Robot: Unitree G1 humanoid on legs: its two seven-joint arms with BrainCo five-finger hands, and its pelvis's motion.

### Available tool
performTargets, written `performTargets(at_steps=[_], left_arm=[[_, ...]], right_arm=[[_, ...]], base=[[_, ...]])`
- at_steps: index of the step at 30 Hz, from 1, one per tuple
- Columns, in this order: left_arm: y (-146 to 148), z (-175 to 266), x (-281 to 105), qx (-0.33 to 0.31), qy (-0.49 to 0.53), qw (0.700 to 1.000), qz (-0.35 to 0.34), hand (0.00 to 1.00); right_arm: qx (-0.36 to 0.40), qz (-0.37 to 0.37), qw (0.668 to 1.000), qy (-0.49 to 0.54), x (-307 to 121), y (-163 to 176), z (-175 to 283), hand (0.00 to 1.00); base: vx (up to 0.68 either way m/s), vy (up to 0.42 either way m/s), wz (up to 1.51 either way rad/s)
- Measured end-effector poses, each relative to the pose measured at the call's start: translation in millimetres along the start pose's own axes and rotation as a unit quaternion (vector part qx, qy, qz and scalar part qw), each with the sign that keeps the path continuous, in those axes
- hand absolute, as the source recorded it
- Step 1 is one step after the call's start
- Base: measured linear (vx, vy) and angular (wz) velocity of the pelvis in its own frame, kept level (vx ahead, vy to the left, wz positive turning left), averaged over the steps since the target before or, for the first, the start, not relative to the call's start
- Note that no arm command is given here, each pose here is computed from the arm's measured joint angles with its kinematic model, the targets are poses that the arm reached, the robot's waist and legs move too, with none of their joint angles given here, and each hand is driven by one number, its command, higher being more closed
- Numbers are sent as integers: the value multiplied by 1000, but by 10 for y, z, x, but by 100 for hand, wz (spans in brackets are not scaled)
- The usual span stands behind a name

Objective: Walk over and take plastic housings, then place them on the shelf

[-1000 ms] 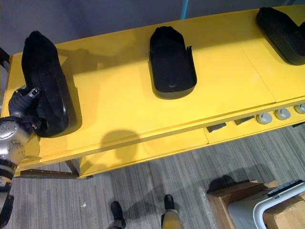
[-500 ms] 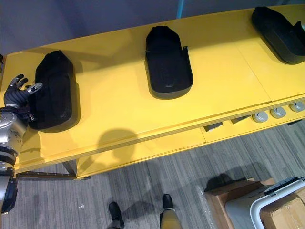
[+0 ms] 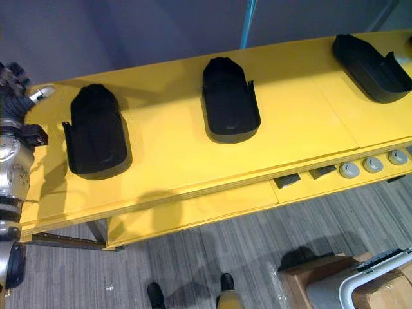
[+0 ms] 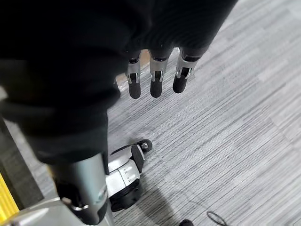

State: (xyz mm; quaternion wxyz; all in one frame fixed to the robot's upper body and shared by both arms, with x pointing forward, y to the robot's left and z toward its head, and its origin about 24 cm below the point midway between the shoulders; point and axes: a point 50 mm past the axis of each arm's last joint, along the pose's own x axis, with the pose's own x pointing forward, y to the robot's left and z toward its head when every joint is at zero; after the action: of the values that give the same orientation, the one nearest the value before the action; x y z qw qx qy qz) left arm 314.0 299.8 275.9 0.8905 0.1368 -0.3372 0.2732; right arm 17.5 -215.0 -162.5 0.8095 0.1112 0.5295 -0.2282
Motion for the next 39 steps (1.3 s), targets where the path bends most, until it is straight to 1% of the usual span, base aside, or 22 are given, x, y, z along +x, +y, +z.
performTargets(at_steps=[1, 2, 3, 5, 6, 7, 9, 10, 11, 14, 15, 18, 21, 29, 32, 39], left_arm=[[-2, 8, -97, -1, -10, 1000, 9, 0], [-12, -16, -307, 9, -19, 999, 26, 0], [-38, -58, -551, 22, -19, 999, 37, 100], [-102, -109, -876, 27, -5, 999, 45, 100], [-161, -148, -1192, 21, 21, 999, 44, 100], [-233, -183, -1382, 12, 44, 998, 33, 100], [-375, -241, -1678, -8, 88, 996, -4, 100], [-516, -264, -1896, -30, 119, 991, -50, 100], [-657, -259, -2074, -70, 147, 982, -98, 100], [-870, -236, -2340, -141, 190, 956, -171, 100], [-909, -250, -2396, -157, 203, 948, -186, 100], [-952, -321, -2474, -173, 226, 936, -209, 100], [-980, -388, -2536, -177, 244, 927, -225, 100], [-1075, -449, -2467, -173, 249, 924, -234, 100], [-1053, -454, -2383, -171, 241, 931, -216, 100], [-898, -511, -2195, -154, 232, 949, -146, 100]], right_arm=[[10, -4, 1000, 3, -3, -19, -18, 0], [19, -11, 1000, 8, -7, -50, -44, 0], [36, -18, 999, 11, -13, -83, -66, 0], [68, -29, 997, 18, -24, -135, -118, 0], [83, -31, 996, 20, -28, -134, -138, 0], [92, -34, 995, 21, -31, -143, -151, 0], [112, -43, 993, 22, -39, -168, -180, 0], [120, -42, 991, 27, -45, -154, -213, 0], [123, -42, 991, 29, -47, -153, -224, 0], [122, -42, 991, 31, -50, -157, -234, 0], [121, -42, 991, 31, -50, -159, -234, 0], [116, -43, 992, 29, -48, -178, -218, 0], [103, -39, 993, 29, -42, -180, -200, 0], [97, -38, 994, 23, -33, -175, -163, 0], [89, -32, 995, 18, -23, -151, -132, 0], [81, -27, 996, 11, -7, -135, -79, 0]], base=[[47, 2, 16], [36, 6, 18], [32, 8, 16], [36, 12, 6], [0, 0, 0], [0, 0, 0], [0, 0, 0], [-27, 3, -4], [-30, 0, -5], [-25, -9, -10], [-28, -12, -16], [-3, -11, -26], [32, -9, -14], [39, -5, -11], [-6, -5, -18], [-14, -3, -2]])
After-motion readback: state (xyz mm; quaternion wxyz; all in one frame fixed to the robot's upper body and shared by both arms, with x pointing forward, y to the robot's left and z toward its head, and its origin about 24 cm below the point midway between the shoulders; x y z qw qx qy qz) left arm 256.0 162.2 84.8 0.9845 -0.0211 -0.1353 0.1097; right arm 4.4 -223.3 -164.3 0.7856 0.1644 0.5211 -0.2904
